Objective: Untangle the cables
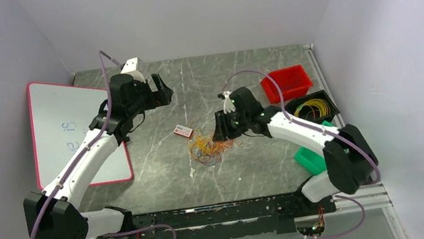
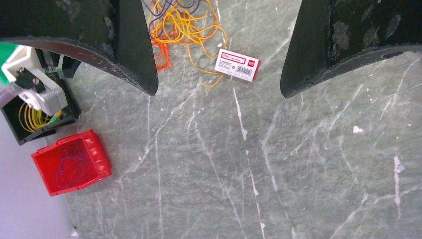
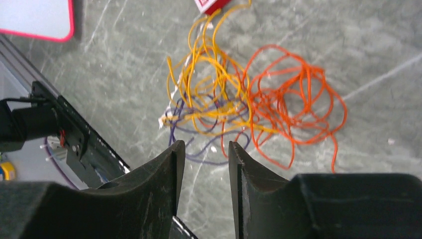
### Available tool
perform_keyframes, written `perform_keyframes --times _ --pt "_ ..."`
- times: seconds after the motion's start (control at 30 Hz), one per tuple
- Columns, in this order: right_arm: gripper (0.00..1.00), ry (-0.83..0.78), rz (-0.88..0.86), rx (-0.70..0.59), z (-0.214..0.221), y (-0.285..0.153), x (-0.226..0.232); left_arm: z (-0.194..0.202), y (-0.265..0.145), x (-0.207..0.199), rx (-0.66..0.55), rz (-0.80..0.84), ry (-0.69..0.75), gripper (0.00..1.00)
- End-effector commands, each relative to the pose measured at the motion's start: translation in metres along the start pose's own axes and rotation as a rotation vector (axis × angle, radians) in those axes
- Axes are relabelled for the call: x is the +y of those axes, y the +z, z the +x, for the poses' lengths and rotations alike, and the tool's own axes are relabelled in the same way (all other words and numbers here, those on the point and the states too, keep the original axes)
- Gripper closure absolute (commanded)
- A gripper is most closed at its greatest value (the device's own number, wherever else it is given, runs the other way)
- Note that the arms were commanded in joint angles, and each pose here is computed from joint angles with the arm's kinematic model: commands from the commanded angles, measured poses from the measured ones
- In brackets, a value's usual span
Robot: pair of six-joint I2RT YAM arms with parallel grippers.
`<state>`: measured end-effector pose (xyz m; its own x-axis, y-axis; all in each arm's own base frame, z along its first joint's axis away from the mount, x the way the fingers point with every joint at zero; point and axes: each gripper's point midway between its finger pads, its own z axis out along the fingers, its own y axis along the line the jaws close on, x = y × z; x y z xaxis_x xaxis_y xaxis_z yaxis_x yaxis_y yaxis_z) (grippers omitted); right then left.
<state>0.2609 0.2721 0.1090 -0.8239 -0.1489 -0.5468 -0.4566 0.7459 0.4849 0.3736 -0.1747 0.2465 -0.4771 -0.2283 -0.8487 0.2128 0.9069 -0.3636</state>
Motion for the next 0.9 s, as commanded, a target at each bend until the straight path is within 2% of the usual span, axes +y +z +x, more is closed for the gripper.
perform_keyframes --times 0.0,0.27,0.73,0.87 --pt "0.59 -0.027 -0.087 -0.105 0.0 -0.017 0.016 -0.008 0.0 -0.016 -0.032 0.097 0.016 0.03" --pt "0.59 -0.051 -0.158 -0.158 0.014 -0.017 0.033 -0.005 0.004 -0.027 -0.016 0.158 0.0 0.05" --pt "0.59 -0.039 -0.148 -0.105 0.028 0.009 0.038 0.001 0.001 -0.031 0.001 0.184 -0.004 0.07" --pt "0.67 -0.034 -0.135 -0.117 0.024 0.014 0.036 0.003 0.004 -0.031 0.008 0.188 0.0 0.08"
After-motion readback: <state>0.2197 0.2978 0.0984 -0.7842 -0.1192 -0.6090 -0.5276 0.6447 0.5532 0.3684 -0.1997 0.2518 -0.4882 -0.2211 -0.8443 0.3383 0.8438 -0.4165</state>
